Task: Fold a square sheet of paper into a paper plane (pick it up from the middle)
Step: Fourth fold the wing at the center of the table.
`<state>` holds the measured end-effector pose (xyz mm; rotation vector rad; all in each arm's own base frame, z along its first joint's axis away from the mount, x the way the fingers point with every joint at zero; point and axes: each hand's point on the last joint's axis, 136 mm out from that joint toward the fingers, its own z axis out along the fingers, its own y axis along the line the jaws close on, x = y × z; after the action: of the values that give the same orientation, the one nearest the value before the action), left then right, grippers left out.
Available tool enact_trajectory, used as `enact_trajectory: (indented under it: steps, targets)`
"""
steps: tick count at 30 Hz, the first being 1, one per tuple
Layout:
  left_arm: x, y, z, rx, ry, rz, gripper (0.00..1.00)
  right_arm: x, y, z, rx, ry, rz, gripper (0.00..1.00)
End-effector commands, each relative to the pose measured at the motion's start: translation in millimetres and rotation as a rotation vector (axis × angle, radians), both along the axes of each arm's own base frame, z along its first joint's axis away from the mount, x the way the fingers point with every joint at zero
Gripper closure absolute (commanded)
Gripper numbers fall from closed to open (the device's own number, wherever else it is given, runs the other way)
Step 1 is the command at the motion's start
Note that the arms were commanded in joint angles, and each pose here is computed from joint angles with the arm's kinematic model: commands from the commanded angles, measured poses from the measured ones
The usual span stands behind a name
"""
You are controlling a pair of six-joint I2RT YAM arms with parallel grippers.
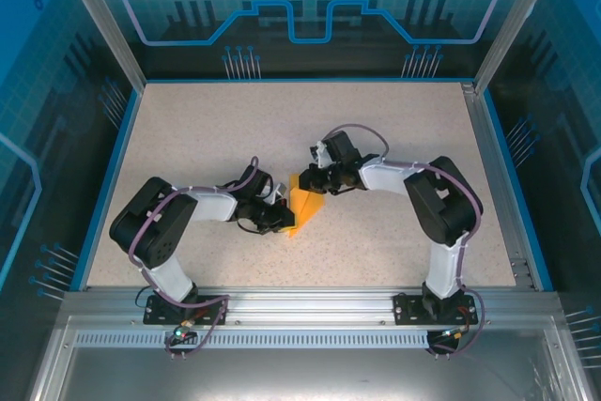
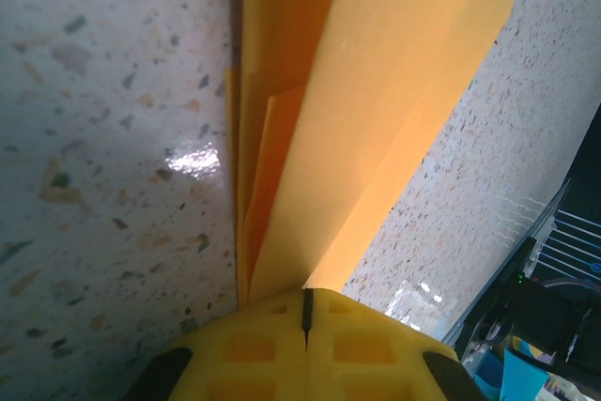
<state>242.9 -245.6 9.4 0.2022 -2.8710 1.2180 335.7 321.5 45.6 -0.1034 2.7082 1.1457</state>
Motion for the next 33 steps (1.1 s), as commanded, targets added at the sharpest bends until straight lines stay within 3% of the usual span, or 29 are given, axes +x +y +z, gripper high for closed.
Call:
enact_trajectory:
  steps: [1,11,23,29,33]
  targets:
    - [-61,48,-54,0.249,0.255,0.019,1.00,-10,2,-25,-0.008,0.062,0.000,0.91]
    - [-62,43,-35,0.206,0.217,-0.013,1.00,-20,-34,-86,-0.196,0.154,-0.048,0.92]
    - [-76,46,-24,0.202,0.246,-0.059,0.95,-25,-40,-90,-0.213,0.173,-0.052,0.92]
    - [-56,41,9,0.169,0.138,-0.018,0.92,-26,-41,-92,-0.217,0.178,-0.054,0.92]
    - [-24,24,40,0.087,0.040,0.042,0.89,-26,-41,-93,-0.214,0.179,-0.057,0.91]
